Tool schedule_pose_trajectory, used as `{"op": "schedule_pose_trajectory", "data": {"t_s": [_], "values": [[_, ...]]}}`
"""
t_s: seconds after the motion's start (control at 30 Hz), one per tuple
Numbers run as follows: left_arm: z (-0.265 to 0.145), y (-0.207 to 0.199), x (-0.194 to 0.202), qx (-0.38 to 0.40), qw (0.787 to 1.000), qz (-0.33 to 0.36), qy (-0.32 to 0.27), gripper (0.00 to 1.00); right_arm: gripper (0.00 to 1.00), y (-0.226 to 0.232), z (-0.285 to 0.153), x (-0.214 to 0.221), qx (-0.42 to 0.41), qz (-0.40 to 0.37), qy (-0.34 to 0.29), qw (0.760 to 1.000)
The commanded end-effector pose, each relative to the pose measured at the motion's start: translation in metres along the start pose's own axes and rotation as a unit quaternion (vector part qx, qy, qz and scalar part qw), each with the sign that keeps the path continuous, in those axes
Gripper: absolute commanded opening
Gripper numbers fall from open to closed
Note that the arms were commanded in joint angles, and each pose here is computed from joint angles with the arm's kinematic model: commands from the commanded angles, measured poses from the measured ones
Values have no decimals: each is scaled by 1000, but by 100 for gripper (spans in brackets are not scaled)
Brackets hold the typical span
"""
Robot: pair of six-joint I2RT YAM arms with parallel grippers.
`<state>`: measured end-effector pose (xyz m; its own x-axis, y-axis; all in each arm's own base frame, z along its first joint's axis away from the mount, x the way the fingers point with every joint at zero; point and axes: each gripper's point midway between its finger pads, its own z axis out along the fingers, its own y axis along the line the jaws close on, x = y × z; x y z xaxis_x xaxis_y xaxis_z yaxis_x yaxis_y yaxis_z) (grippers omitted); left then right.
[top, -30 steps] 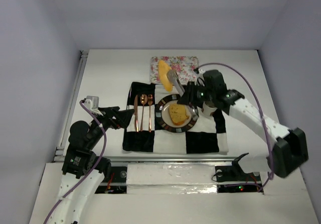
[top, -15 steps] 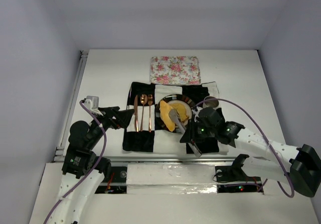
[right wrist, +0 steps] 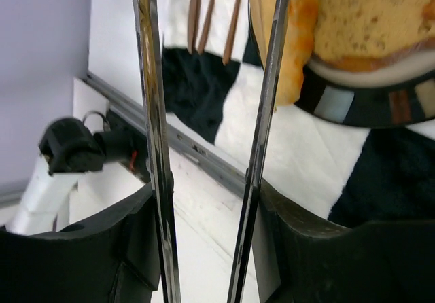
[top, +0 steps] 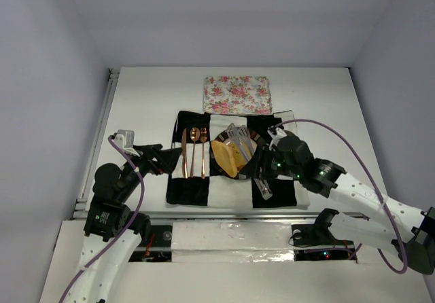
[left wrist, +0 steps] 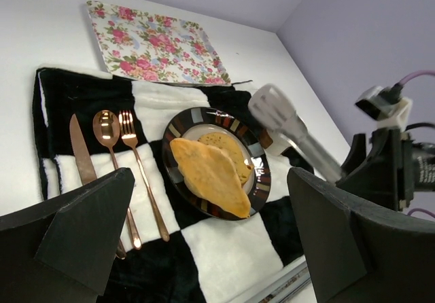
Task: Place the bread
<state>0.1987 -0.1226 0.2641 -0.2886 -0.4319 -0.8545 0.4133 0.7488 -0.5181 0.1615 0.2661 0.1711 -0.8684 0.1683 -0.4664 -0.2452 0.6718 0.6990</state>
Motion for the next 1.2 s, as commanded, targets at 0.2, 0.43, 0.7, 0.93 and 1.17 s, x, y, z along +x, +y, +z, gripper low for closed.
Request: {"op": "schedule_pose_trajectory", "data": {"t_s": [0.2,0.43,0.7,0.93,1.17], "values": [[-4,-14,-9,36,999,21,-25,96,47,-6,-42,-118,114,-40,-163,979],[-11,-20,-15,47,998,26,-42,97,43,-134,-67,-237,255,43,-218,941],[-13,-24,-15,60,997,31,-40,97,43,-268,-50,-275,364,95,-162,912],[-13,-27,-13,68,996,34,-38,97,44,-344,-56,-263,437,77,-99,891],[-12,-27,-13,70,996,34,-36,97,56,-380,-46,-263,468,61,-60,880]]}}
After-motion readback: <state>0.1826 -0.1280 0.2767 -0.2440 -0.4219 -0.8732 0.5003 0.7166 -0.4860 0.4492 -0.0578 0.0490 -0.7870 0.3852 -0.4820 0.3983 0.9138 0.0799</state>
